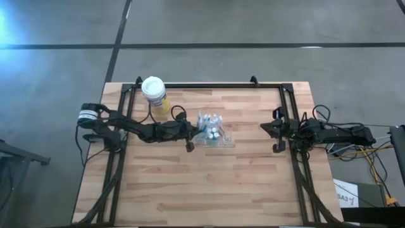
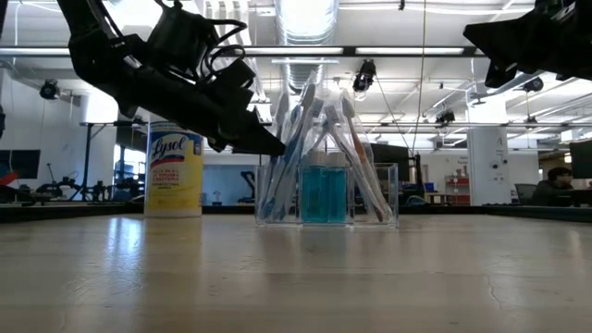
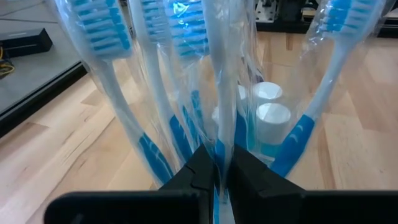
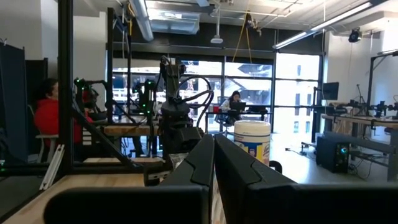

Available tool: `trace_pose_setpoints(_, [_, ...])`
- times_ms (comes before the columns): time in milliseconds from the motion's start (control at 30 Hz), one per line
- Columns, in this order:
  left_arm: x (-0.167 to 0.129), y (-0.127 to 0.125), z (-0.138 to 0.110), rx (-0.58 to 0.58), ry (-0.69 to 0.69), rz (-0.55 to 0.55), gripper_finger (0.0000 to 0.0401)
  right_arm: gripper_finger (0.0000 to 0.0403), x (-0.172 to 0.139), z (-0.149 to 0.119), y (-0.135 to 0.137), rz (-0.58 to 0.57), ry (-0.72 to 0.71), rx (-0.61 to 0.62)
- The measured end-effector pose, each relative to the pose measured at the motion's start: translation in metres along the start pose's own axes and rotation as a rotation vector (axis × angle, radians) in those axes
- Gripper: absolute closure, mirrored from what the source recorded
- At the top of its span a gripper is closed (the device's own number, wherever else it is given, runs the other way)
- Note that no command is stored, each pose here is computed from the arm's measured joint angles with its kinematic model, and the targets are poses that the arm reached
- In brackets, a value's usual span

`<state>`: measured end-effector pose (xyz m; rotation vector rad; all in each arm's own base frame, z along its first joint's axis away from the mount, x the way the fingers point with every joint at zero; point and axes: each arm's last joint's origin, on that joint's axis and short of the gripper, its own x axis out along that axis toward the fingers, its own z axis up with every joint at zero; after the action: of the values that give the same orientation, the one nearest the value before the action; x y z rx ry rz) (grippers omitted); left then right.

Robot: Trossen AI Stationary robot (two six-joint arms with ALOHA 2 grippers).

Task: Pick & Place toothbrushing station
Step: Put the blue toothbrush into the left compartment of the transparent organizer, then return to Home Position

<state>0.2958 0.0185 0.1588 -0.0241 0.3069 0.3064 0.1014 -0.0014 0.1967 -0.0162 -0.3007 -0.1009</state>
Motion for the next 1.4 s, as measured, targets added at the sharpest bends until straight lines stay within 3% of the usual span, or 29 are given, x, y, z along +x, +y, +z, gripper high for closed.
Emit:
trace_pose_setpoints(500, [0.0,0.0,-0.002,0.024,0.017,-0.012,0.0344,0.0394,0.0,0.0,0.0,0.0,0.002,0.0])
trace_pose_setpoints(967, [-0.001,-0.003,0.007,0.033,-0.014,-0.088,0.0239,0.0394,0.0,0.0,0.0,0.001,0.004,0.0])
trace_pose_setpoints(1167, [-0.014,0.0,0.021,0.028,-0.03,-0.091,0.0221,0.0394,0.0,-0.001,0.0,0.001,0.009,-0.001])
trace_pose_setpoints(1400, [-0.047,0.005,0.035,0.05,0.041,-0.125,0.0225,0.0394,0.0,-0.002,0.0,0.002,0.017,-0.001])
